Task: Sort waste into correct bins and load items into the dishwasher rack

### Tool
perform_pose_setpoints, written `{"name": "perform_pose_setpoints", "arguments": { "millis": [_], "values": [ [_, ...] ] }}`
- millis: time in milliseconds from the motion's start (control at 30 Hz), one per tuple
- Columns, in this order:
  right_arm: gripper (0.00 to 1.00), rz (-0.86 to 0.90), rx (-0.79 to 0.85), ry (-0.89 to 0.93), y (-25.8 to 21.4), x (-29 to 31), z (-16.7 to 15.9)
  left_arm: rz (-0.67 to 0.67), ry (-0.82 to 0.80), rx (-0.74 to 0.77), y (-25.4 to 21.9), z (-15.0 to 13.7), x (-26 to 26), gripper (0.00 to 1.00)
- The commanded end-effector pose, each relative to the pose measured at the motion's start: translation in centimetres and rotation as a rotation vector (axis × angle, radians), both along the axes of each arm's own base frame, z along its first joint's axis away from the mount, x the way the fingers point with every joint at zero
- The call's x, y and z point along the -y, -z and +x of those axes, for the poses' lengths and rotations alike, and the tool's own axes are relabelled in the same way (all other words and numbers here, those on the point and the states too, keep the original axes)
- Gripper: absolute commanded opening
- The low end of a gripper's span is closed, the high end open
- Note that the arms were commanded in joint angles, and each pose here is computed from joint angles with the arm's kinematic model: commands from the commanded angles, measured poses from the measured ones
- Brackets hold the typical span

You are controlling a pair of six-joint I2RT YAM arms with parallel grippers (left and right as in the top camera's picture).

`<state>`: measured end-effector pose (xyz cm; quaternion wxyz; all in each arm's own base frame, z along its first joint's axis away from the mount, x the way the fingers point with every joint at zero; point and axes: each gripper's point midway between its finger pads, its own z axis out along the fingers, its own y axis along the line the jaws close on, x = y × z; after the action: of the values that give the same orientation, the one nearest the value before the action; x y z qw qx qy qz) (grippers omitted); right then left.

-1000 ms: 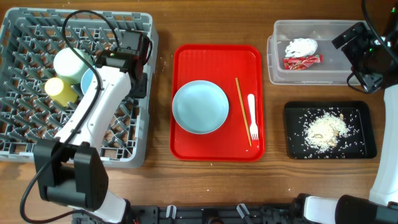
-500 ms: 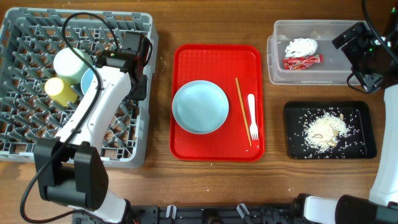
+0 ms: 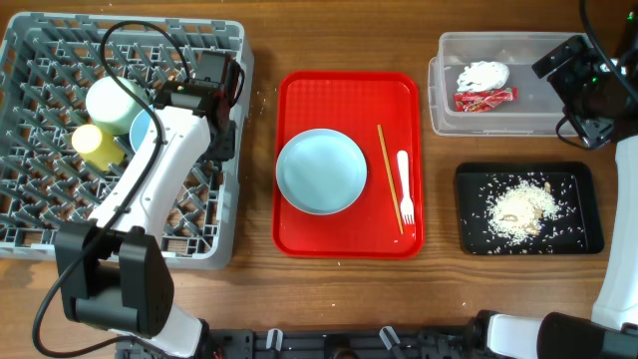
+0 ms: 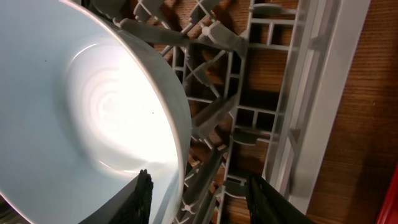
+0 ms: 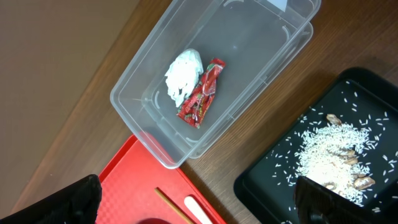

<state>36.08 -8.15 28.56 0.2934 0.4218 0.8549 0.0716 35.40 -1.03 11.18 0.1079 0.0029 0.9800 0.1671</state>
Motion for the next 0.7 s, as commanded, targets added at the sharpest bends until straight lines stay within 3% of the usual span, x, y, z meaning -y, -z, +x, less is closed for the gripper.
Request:
{"name": "perform_pose_setpoints", "arguments": {
  "millis": [0,333,667],
  "values": [
    [1.00,-0.005,-0.010,-0.008,0.30,0.03,0.09,0.043,0.017,-0.015,0.40,-0.03,-0.68,0.48],
    [1.00,-0.005,-0.010,-0.009,0.30,0.03,0.09,0.064,0.026,-0.017,0.28,0.00,-0.97,0.40],
    [1.00,-0.006,-0.010,-0.009,0.30,0.03,0.09,0.078,0.097,-0.013,0.16,0.73,-0.85,0.41]
  ]
}}
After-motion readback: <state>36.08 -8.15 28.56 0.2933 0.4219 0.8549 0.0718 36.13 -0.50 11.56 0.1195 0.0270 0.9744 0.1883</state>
